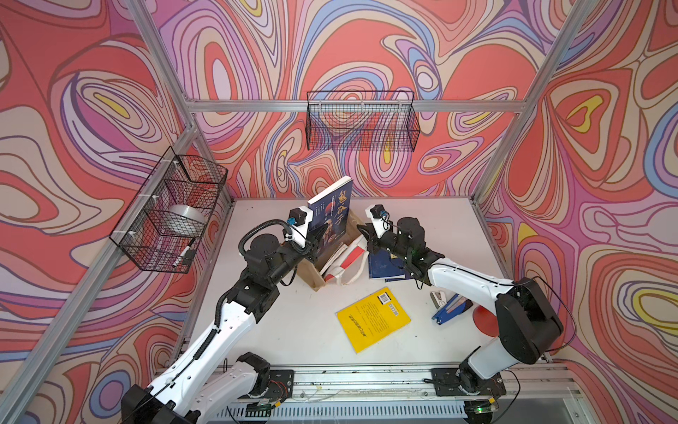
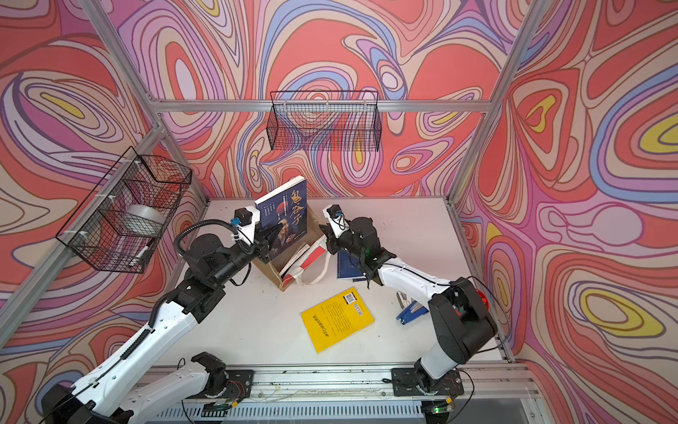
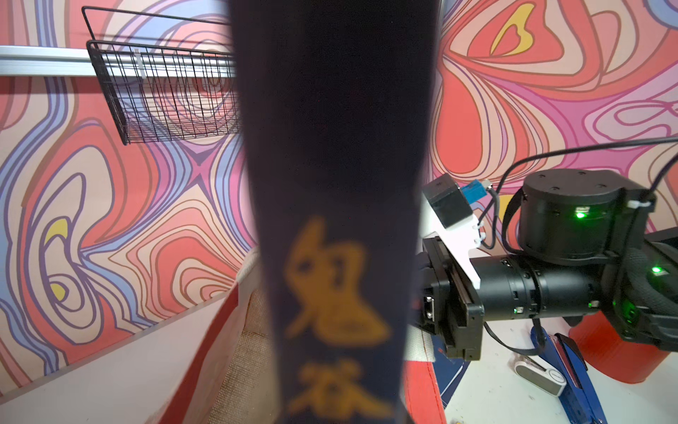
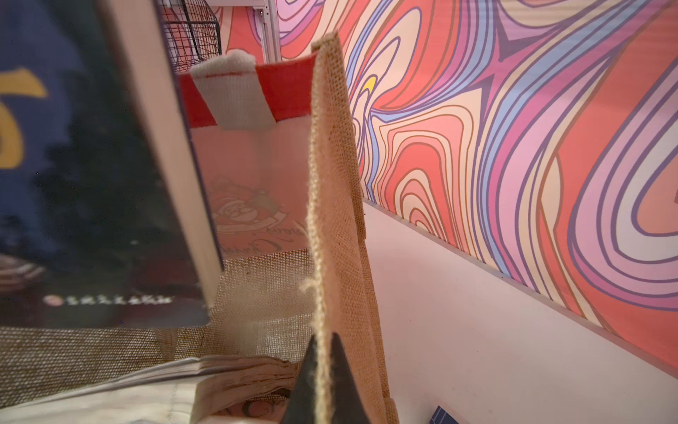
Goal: Put the books into the canvas bag
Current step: Place the book in the canvas bag, then place the canvas bag at the center of the board, then pick up the book from the book.
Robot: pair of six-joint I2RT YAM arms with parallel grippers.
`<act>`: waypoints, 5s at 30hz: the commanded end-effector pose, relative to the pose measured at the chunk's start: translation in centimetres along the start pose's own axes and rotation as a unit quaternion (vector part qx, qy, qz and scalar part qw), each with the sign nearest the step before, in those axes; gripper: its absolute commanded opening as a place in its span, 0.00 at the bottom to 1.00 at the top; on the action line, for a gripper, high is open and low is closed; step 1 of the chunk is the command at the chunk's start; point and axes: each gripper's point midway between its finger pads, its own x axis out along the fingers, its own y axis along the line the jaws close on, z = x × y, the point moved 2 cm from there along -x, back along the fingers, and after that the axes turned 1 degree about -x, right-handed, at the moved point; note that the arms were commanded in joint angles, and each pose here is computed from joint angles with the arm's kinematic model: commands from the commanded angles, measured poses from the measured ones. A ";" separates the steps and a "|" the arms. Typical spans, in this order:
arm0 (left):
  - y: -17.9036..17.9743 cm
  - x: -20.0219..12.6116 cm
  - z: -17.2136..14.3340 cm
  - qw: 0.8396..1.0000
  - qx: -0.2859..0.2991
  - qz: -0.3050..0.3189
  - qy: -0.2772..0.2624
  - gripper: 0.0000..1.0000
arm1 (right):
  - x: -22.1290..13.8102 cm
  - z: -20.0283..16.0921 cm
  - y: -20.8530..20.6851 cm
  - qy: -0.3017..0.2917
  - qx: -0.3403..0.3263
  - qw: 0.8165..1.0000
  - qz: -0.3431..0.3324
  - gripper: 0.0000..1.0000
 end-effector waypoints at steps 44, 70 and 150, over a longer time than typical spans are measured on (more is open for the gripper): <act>-3.4 -1.1 -2.9 0.995 0.009 -0.096 -0.005 0.65 | -0.3 3.3 -0.4 -0.040 0.025 0.999 -0.021 0.00; -1.1 -4.6 1.9 1.000 -0.018 0.008 -0.005 1.00 | 3.1 0.6 -5.5 0.069 0.123 0.979 -0.147 0.32; -12.9 2.9 -26.0 0.884 -0.197 -0.116 0.407 1.00 | -23.3 -24.9 10.7 0.420 0.444 0.770 -0.181 0.98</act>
